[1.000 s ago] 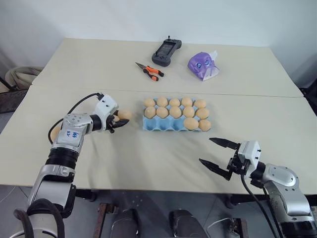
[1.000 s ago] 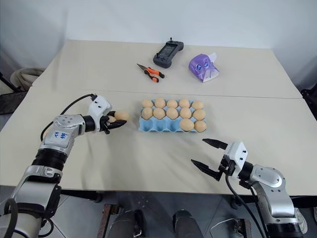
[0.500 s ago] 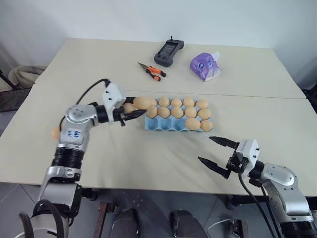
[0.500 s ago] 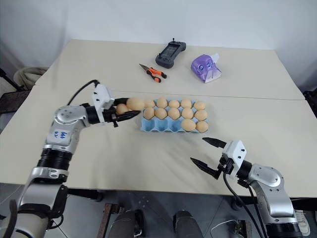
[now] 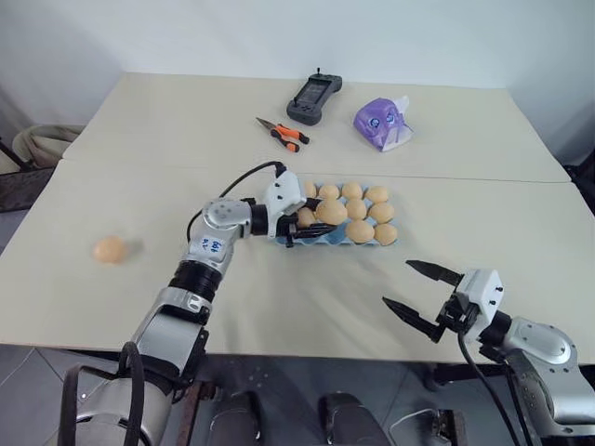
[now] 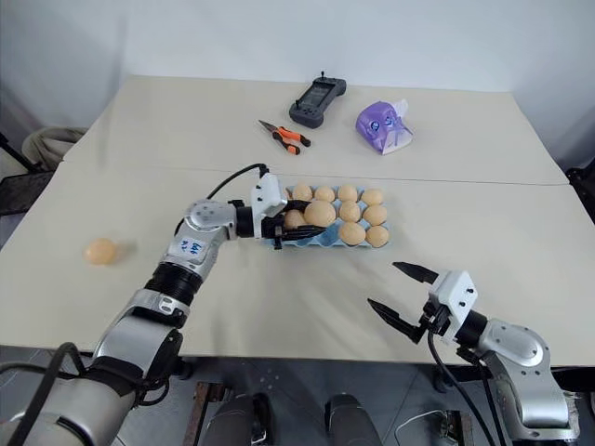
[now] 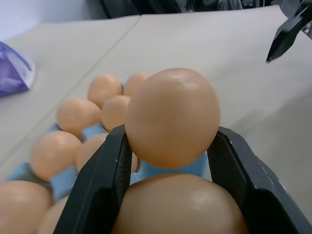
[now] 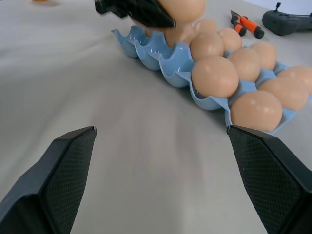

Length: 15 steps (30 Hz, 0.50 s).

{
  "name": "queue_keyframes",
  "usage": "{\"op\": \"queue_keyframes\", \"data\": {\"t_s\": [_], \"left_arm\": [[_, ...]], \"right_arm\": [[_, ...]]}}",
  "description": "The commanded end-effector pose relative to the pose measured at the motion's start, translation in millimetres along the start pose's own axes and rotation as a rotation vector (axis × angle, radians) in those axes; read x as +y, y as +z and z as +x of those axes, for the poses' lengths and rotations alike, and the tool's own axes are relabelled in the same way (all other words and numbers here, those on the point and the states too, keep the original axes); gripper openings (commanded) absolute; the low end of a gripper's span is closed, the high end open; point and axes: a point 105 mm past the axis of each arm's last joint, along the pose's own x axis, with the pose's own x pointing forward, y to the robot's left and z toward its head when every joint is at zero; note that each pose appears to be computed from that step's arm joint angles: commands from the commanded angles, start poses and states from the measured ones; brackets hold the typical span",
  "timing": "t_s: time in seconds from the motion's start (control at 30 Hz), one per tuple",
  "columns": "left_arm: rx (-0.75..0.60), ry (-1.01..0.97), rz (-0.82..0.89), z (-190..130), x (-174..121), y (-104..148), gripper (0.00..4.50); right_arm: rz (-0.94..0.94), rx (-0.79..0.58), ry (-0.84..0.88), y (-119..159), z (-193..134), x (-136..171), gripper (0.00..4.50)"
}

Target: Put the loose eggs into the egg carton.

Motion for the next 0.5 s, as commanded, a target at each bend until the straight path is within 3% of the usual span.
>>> {"op": "queue_keyframes", "data": {"t_s": [0.03, 0.27, 0.5], "left_arm": [[-0.040, -0.013, 0.034, 8.8, 3.4, 14.8, 2.33], [-0.070, 0.035, 0.113, 7.9, 15.3, 30.1, 4.48], [-0.094, 0.120, 0.173, -46.3, 35.7, 42.1, 4.48]], "right_arm": [[-0.042, -0.043, -0.035, 10.0, -4.2, 0.1, 4.50], [-0.041, -0.058, -0.030, 7.8, 0.6, 1.8, 4.50], [-0.046, -0.066, 0.013, 6.9, 8.9, -2.1, 4.50]]}}
